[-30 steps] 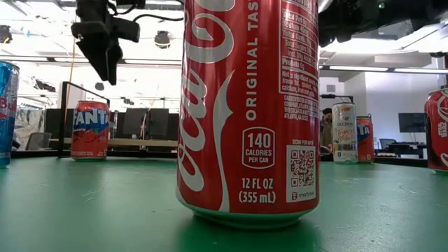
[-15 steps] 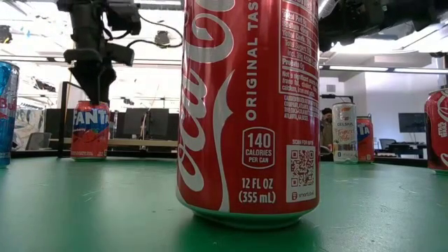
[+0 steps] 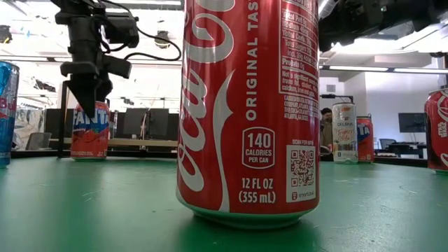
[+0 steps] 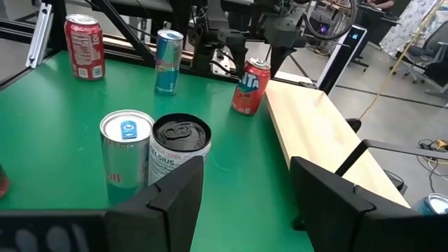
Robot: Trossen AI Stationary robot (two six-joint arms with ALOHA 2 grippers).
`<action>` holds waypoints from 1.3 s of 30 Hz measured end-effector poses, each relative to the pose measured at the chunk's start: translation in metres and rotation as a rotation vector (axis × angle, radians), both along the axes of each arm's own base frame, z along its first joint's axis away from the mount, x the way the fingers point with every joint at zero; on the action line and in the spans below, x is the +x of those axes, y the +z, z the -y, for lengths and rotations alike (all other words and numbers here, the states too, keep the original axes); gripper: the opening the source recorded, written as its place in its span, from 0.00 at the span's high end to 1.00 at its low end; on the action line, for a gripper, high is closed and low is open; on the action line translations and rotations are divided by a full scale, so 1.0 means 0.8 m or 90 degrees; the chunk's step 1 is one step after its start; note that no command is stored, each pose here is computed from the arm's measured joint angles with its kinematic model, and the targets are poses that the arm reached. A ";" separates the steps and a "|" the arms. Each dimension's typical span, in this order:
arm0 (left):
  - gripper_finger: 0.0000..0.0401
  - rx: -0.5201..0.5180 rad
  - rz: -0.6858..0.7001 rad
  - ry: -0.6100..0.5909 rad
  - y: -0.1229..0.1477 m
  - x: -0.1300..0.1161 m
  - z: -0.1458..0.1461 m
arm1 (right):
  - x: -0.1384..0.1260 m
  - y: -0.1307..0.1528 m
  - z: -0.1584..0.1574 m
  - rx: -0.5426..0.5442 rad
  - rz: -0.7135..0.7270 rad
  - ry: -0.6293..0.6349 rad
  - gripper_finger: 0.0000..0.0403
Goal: Place canned beverage on shelf
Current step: Put the middle red soda can on the shelf
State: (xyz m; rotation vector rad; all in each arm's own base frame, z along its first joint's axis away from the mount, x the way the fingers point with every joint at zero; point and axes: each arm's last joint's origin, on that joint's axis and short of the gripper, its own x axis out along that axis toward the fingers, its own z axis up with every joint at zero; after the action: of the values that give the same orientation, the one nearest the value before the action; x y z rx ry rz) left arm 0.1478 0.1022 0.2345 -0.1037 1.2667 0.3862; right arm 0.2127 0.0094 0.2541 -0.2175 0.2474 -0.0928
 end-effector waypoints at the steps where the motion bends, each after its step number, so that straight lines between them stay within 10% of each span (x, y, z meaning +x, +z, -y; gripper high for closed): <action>1: 0.10 -0.002 -0.003 0.000 0.000 -0.001 0.000 | 0.000 0.000 0.000 0.000 0.000 0.000 0.40; 12: 0.32 0.005 -0.015 -0.008 0.007 -0.001 0.000 | 0.000 0.000 0.000 -0.002 0.000 0.000 0.40; 23: 0.32 0.121 0.046 -0.035 0.118 0.010 -0.013 | 0.000 0.000 0.000 -0.002 0.000 0.001 0.40; 39: 0.32 0.057 -0.049 0.031 0.137 0.044 -0.194 | 0.000 0.001 -0.003 0.020 0.006 0.004 0.40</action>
State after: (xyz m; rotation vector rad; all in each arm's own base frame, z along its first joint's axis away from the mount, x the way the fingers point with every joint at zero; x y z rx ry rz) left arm 0.1831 0.2571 0.3440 -0.0439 1.3232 0.4913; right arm 0.2126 0.0117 0.2545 -0.1867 0.2387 -0.0838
